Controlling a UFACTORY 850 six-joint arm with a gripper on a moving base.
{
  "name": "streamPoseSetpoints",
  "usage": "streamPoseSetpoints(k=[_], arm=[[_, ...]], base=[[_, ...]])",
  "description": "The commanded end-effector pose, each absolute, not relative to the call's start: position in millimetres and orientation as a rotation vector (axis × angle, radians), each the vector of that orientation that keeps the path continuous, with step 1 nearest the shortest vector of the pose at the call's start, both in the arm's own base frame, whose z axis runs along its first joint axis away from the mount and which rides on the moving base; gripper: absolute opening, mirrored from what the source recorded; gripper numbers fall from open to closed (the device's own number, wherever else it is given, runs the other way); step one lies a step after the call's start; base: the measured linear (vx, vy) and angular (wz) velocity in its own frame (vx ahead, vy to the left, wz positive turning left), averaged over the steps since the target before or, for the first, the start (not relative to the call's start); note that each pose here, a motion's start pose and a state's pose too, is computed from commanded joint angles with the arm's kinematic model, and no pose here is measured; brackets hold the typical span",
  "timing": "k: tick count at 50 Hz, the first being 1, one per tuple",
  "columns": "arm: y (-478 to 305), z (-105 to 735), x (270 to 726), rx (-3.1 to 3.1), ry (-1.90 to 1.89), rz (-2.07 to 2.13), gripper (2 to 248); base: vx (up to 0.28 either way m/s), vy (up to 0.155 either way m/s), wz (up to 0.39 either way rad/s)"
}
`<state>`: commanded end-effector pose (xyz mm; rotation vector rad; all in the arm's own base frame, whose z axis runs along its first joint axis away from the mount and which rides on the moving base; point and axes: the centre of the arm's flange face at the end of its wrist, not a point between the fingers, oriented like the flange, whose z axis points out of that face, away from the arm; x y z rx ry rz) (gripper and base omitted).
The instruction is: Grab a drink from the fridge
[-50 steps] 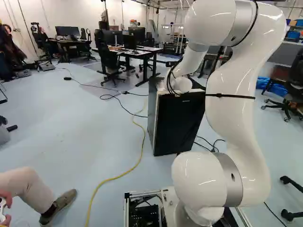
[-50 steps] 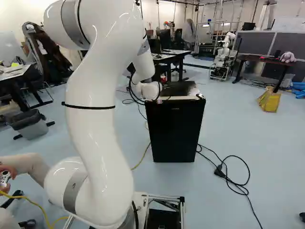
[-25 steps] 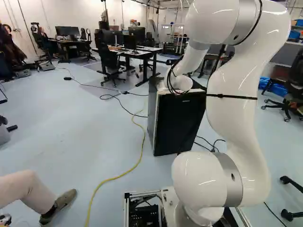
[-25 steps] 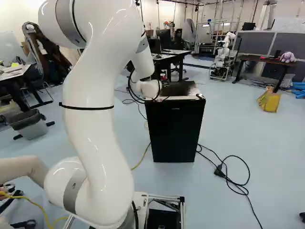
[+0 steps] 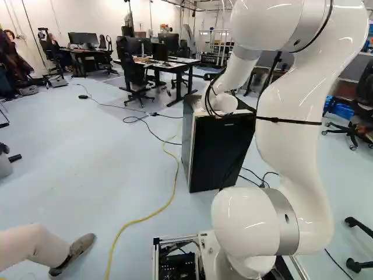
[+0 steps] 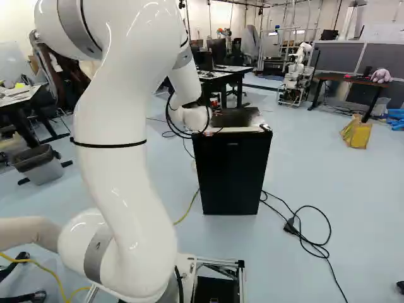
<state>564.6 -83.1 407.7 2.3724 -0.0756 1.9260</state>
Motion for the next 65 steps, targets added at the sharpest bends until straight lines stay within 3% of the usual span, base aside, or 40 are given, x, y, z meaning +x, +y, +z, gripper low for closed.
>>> streamPoseSetpoints(k=[30,65], arm=[[-56.4,412.3,501.5,2.416,-0.061,1.906,97],[-20.9,400.7,385.5,2.489,-0.032,1.868,97]], base=[[0.000,0.000,0.000],[0.000,0.000,0.000]])
